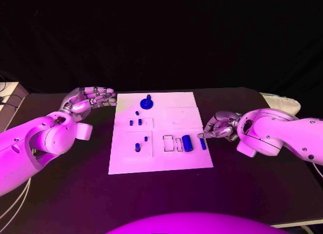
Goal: Assemble the parts on the task board
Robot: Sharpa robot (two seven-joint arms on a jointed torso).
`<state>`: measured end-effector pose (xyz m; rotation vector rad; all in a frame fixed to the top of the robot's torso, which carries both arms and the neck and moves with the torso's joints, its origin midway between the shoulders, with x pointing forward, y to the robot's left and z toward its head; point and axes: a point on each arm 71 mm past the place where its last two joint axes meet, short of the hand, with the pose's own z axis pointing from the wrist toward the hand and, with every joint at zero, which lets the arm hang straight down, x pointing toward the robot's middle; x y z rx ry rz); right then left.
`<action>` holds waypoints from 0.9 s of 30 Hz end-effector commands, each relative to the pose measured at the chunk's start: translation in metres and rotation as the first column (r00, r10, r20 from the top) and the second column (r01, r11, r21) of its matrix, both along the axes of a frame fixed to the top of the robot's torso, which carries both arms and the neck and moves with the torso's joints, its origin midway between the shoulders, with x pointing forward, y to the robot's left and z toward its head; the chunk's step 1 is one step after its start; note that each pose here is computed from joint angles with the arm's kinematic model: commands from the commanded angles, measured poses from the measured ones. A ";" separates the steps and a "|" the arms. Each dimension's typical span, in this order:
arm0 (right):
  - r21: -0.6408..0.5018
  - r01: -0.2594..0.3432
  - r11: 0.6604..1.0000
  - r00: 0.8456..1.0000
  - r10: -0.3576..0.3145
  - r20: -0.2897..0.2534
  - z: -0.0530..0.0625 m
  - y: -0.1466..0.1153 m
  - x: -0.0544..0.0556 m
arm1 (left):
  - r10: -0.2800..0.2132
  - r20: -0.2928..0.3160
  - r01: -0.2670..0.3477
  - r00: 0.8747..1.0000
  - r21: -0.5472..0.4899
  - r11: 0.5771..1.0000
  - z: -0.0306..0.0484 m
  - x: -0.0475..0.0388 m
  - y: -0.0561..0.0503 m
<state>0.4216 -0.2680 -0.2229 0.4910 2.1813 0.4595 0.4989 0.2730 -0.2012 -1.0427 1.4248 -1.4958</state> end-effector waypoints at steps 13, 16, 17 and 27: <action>-0.083 0.003 0.997 0.999 -0.007 -0.050 -0.016 0.041 -0.003 | -0.018 0.006 0.018 1.000 -0.015 1.000 -0.0001 -0.0013 -0.003; -0.089 0.001 0.996 0.999 -0.005 -0.047 -0.018 0.044 -0.003 | -0.018 0.005 0.018 1.000 -0.015 1.000 -0.0001 -0.0014 -0.003; -0.094 -0.001 0.996 0.999 -0.003 -0.045 -0.019 0.045 -0.002 | -0.018 0.005 0.018 1.000 -0.015 1.000 -0.0001 -0.0014 -0.003; -0.194 -0.045 0.980 0.999 0.050 0.020 -0.021 0.050 0.004 | -0.018 0.003 0.018 1.000 -0.014 1.000 -0.0005 -0.0012 -0.003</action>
